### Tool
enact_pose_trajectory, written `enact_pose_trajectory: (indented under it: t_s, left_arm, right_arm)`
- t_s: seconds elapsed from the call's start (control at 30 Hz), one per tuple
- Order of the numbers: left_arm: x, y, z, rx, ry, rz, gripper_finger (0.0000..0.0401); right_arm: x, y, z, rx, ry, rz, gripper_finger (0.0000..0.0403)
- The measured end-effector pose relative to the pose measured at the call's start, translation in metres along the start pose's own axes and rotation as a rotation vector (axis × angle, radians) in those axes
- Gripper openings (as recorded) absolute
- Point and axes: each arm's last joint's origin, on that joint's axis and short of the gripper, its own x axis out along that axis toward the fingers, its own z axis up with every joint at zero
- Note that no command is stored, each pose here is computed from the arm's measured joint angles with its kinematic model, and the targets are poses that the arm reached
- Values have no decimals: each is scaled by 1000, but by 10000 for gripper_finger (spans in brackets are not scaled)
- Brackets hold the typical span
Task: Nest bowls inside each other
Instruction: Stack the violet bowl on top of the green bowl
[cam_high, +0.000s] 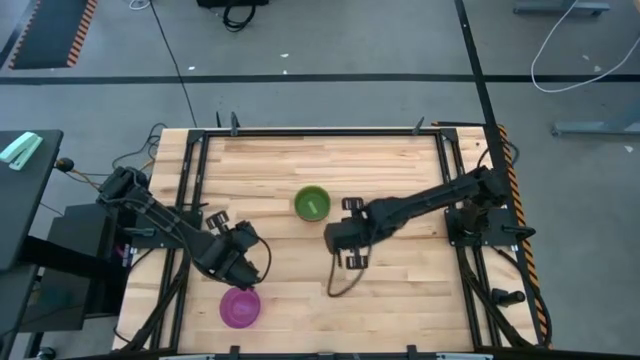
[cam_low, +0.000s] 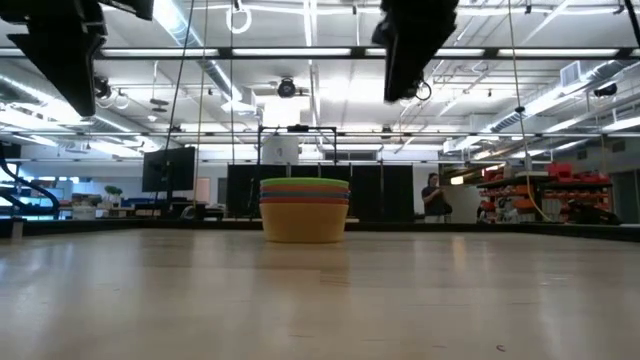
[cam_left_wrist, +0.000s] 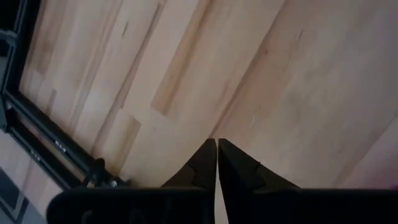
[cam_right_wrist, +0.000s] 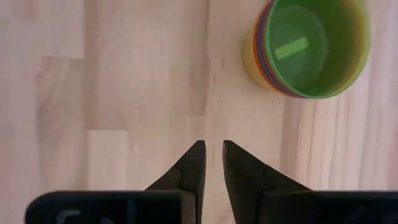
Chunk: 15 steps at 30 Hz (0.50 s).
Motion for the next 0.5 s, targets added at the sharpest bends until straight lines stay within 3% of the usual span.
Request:
enact_pose_trajectory:
  t_s: [0.17,0.3,0.4,0.5]
  left_arm:
    - [19,4,-11,-10,15,59,10]
    - [35,15,-26,-73,36,58,6]
    - [40,24,-34,-129,17,-14,16]
    - [41,25,-36,-176,-8,-162,27]
  right_arm:
    - [-32,17,-21,-11,-153,-10,63]
    - [-52,18,-52,46,-310,36,63]
    - [-58,12,-79,120,-390,66,63]
    - [-56,6,-103,196,-422,93,63]
